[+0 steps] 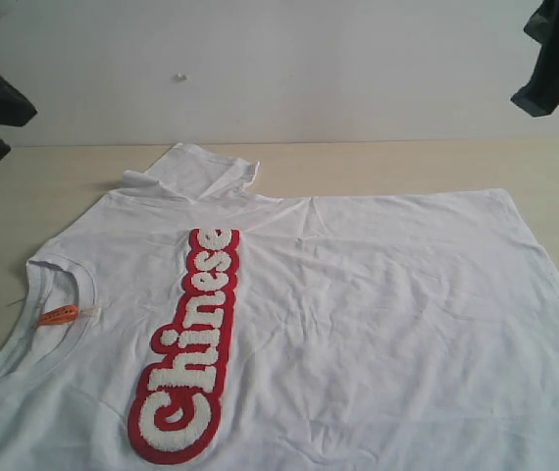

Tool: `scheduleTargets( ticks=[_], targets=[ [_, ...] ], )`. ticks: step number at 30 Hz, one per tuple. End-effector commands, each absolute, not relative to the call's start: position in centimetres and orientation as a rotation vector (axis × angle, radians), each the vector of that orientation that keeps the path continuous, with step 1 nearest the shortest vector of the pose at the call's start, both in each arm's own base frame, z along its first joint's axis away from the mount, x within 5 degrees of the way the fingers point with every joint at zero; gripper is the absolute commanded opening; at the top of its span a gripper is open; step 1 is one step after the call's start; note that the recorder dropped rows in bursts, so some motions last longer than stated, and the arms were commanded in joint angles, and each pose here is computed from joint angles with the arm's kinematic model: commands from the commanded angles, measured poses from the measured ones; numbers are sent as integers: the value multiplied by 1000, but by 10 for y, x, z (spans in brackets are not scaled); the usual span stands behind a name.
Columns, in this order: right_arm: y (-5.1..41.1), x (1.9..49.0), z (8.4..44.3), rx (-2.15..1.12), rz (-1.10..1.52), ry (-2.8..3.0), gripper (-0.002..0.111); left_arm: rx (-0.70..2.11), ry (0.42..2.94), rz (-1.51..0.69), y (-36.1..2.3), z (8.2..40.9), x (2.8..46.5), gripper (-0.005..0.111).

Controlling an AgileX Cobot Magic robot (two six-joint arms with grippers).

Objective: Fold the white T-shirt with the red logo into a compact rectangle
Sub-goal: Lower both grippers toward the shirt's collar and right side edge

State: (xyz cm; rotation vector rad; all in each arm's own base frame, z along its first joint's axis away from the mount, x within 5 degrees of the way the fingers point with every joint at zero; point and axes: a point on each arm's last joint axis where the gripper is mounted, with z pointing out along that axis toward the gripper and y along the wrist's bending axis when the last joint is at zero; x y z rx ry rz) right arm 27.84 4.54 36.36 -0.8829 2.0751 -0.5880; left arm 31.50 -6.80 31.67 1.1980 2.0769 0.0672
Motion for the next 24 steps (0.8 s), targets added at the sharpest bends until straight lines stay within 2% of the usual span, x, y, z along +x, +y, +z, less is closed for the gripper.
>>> scheduleTargets(
  ticks=[1, 8, 12, 19, 24],
  targets=[
    [54, 296, 349, -939, -521, 2121, 0, 1322, 2062, -20, -65, 297, 328, 0],
    [64, 317, 326, -1113, -523, 2078, 0, 1501, 2115, -146, -72, 272, 358, 0],
    [69, 334, 301, -1288, -564, 2042, 0, 1575, 2150, -174, -73, 256, 369, 0],
    [54, 357, 246, -1353, -432, 2216, 0, 1644, 2190, -288, -74, 249, 362, 0],
    [55, 358, 241, -1365, -337, 2212, 0, 1660, 2253, -364, -74, 240, 353, 0]
  ],
)
